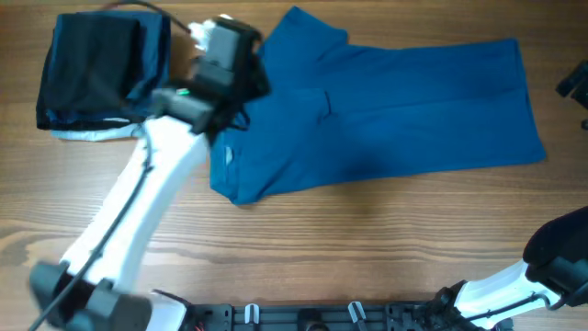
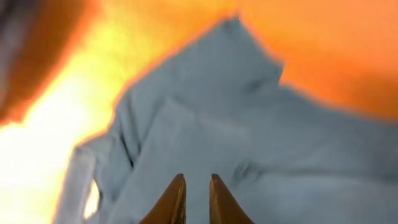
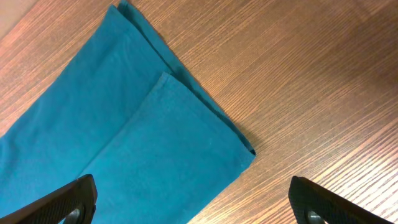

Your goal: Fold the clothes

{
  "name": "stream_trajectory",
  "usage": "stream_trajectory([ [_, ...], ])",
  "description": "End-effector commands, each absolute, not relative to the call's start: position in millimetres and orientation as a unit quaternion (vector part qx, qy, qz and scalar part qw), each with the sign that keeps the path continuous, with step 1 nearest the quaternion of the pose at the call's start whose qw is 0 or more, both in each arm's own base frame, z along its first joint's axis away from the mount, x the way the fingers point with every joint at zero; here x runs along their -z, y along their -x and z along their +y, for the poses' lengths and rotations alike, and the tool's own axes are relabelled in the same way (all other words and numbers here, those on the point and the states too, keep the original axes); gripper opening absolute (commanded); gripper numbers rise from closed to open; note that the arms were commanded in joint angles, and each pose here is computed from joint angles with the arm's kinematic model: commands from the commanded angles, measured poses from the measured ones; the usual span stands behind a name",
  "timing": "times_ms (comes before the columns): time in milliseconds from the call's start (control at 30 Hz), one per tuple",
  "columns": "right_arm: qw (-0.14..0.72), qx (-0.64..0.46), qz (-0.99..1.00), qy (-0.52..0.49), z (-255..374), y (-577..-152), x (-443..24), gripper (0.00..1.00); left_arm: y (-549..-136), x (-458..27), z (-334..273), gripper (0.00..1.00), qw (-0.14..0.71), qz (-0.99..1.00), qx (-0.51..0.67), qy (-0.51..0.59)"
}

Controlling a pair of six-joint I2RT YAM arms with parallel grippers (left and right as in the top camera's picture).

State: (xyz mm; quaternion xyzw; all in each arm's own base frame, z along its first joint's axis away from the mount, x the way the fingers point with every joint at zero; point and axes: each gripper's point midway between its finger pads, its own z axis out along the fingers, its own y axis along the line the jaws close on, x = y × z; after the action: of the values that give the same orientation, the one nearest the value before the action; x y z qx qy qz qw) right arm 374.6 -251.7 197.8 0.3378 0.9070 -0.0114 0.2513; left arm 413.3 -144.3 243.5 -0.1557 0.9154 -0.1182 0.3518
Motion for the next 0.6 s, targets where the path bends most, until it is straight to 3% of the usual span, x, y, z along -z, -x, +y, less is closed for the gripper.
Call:
stream_trajectory([
  [0,0.278,0.008,0.900,-0.335,-257,-386,-206,1.00,-423,-240,-94,0.11,0.356,0.907,0.081,0.209],
  [100,0.284,-0.012,0.877,-0.386,-257,-388,-207,1.00,-425,-221,-64,0.07,0.328,0.912,0.053,0.239],
  [167,0.272,-0.032,0.895,-0.353,-244,-387,-203,0.99,-426,-210,-55,0.04,0.314,0.915,0.044,0.249],
  [233,0.264,-0.042,0.892,-0.365,-241,-385,-199,0.04,-427,-201,-55,0.04,0.302,0.919,0.043,0.249],
  [567,0.199,-0.032,0.889,-0.410,-245,-377,-90,0.04,-432,-173,-58,0.04,0.273,0.929,0.030,0.246],
])
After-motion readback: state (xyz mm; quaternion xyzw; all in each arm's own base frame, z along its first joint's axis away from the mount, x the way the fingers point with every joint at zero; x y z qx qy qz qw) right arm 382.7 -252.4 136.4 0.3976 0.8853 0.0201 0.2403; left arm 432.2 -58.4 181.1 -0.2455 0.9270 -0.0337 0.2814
